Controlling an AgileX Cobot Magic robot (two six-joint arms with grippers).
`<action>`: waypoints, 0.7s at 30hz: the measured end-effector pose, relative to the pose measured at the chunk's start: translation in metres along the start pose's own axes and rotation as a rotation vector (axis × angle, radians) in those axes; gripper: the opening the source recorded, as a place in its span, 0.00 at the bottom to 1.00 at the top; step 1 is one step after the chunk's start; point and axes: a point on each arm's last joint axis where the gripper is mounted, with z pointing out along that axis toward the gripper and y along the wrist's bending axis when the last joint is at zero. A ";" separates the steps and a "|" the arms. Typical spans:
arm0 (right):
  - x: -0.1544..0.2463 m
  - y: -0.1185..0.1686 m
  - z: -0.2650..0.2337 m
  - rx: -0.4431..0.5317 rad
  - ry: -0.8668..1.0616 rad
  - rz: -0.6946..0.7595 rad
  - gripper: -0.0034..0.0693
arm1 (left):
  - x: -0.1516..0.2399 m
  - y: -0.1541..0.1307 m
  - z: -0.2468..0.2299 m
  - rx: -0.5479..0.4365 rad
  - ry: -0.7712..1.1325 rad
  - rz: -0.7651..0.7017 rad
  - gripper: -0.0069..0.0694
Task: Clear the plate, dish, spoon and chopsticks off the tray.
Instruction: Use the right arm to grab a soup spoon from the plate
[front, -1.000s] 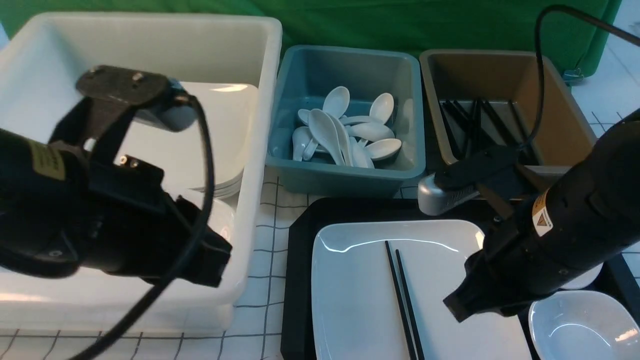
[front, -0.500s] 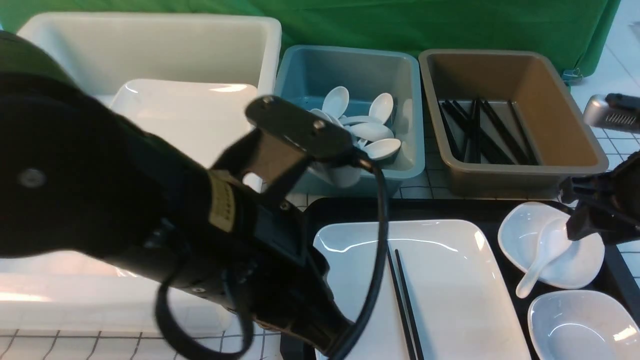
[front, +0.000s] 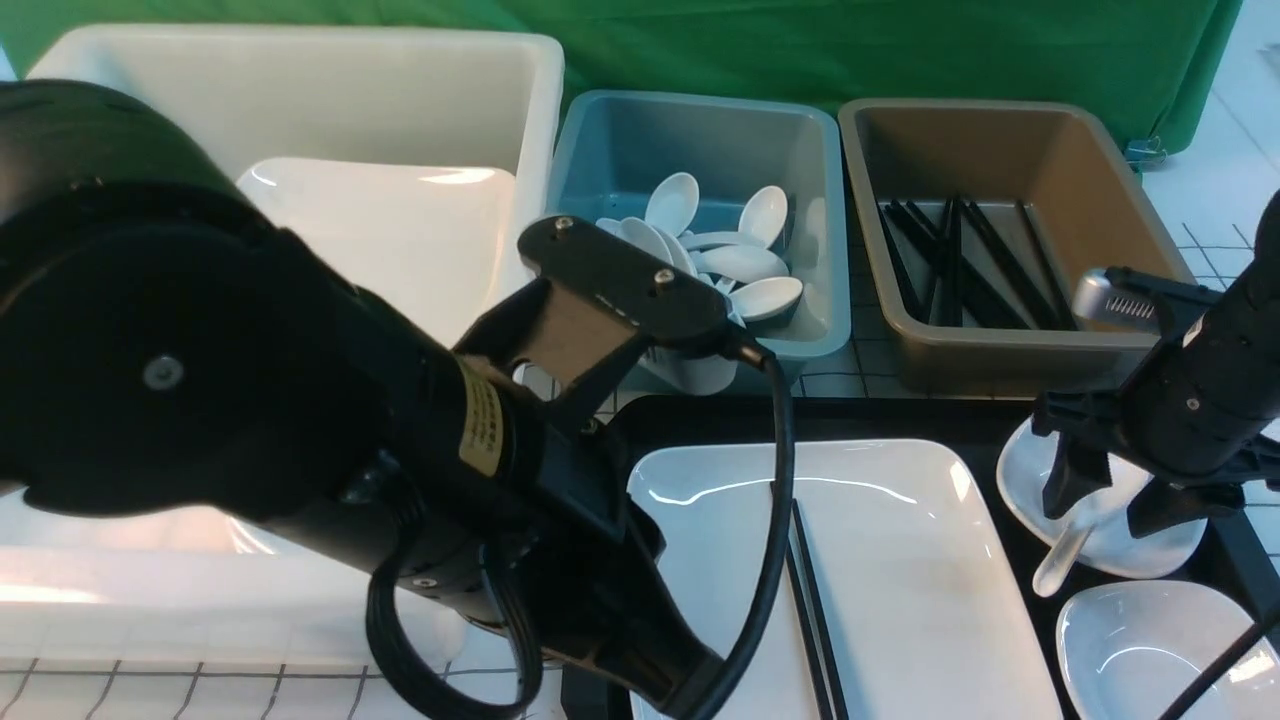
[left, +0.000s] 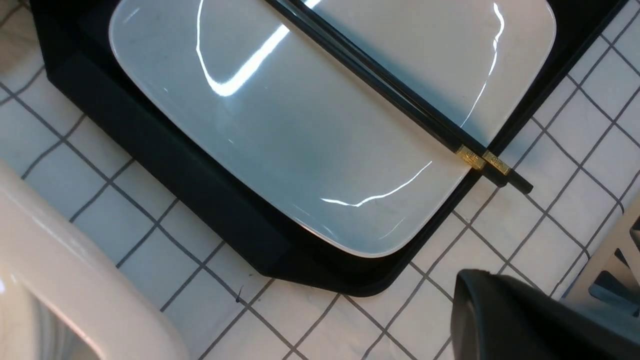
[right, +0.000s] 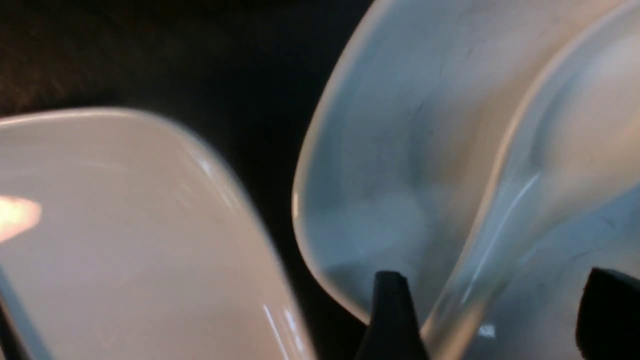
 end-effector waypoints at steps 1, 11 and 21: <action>0.000 0.000 0.003 0.001 0.009 0.005 0.71 | 0.000 0.000 0.000 -0.001 0.000 0.001 0.09; -0.004 0.000 0.010 0.005 0.022 0.013 0.24 | 0.000 0.000 0.000 -0.005 0.000 0.004 0.09; -0.001 0.002 -0.003 0.013 0.128 -0.034 0.26 | 0.000 0.001 0.000 -0.008 -0.001 0.006 0.09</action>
